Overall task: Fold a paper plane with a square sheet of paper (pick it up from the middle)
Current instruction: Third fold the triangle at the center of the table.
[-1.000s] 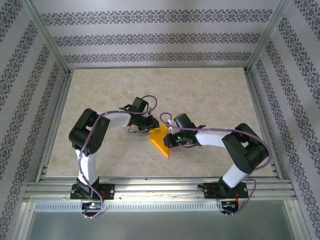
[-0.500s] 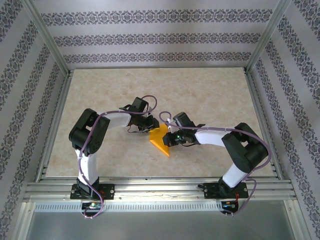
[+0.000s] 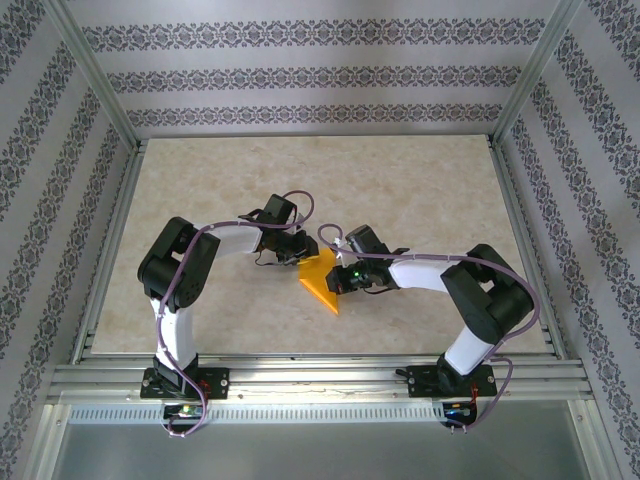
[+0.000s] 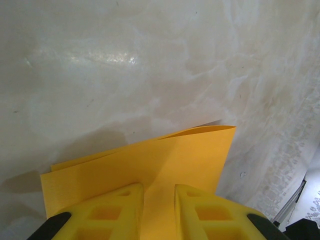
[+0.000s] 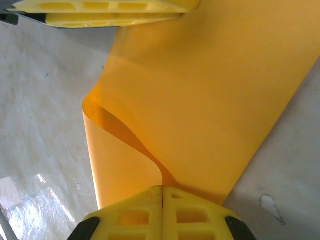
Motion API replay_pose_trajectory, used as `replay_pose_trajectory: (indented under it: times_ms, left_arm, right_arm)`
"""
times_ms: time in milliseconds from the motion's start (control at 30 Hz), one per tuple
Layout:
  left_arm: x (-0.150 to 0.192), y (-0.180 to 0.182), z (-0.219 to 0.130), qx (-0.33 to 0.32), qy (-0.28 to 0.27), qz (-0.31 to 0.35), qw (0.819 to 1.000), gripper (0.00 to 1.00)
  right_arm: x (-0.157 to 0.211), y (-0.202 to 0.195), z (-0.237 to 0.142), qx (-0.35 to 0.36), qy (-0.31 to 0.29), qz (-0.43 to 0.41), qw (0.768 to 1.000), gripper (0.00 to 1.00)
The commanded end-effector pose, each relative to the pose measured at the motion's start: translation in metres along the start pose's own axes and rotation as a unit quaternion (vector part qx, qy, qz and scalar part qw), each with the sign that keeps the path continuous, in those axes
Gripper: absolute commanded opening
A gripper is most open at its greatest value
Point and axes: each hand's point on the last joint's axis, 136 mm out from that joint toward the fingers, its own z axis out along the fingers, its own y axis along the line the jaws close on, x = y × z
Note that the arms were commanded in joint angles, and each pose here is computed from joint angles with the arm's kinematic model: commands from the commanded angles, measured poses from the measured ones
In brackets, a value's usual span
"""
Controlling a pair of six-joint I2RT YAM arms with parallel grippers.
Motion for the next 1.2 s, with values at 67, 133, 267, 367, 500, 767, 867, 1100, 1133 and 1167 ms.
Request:
replay_pose_trajectory:
  times_ms: [67,133,267,367,500,767,867,1100,1133,1167]
  left_arm:
    - [0.008,0.001,-0.003,-0.006,0.005,-0.004,1.000,0.25]
    - [0.008,0.001,-0.002,-0.006,0.006,-0.005,1.000,0.25]
    - [0.007,0.000,-0.003,-0.004,0.003,-0.004,1.000,0.25]
    - [0.007,-0.001,-0.003,-0.004,0.004,-0.004,1.000,0.25]
    - [0.007,-0.002,-0.003,-0.003,0.004,-0.004,1.000,0.25]
    - [0.000,-0.017,-0.010,0.012,-0.005,0.013,1.000,0.27]
    - [-0.010,-0.031,-0.021,0.021,-0.029,0.024,0.999,0.30]
    - [-0.013,-0.049,-0.055,0.037,-0.082,0.036,0.995,0.35]
    - [-0.009,-0.048,-0.059,0.036,-0.086,0.033,0.995,0.32]
    - [-0.005,-0.044,-0.064,0.036,-0.092,0.025,0.995,0.29]
  right_arm:
    - [0.001,-0.003,0.003,0.011,0.005,-0.006,1.000,0.00]
    - [0.002,-0.003,0.004,0.012,0.009,-0.005,1.000,0.00]
    - [0.005,-0.004,0.006,0.010,0.012,-0.005,1.000,0.00]
    - [0.007,-0.006,0.008,0.011,0.016,-0.003,1.000,0.00]
    - [0.006,-0.005,0.009,0.010,0.017,-0.003,1.000,0.00]
    - [0.008,-0.006,0.009,0.013,0.018,-0.001,1.000,0.00]
    - [0.008,-0.007,0.008,0.014,0.018,-0.002,1.000,0.00]
    - [0.006,-0.006,0.009,0.012,0.018,0.000,1.000,0.00]
    - [0.006,-0.005,0.009,0.012,0.017,0.000,1.000,0.00]
    - [0.005,-0.005,0.009,0.013,0.016,0.001,1.000,0.00]
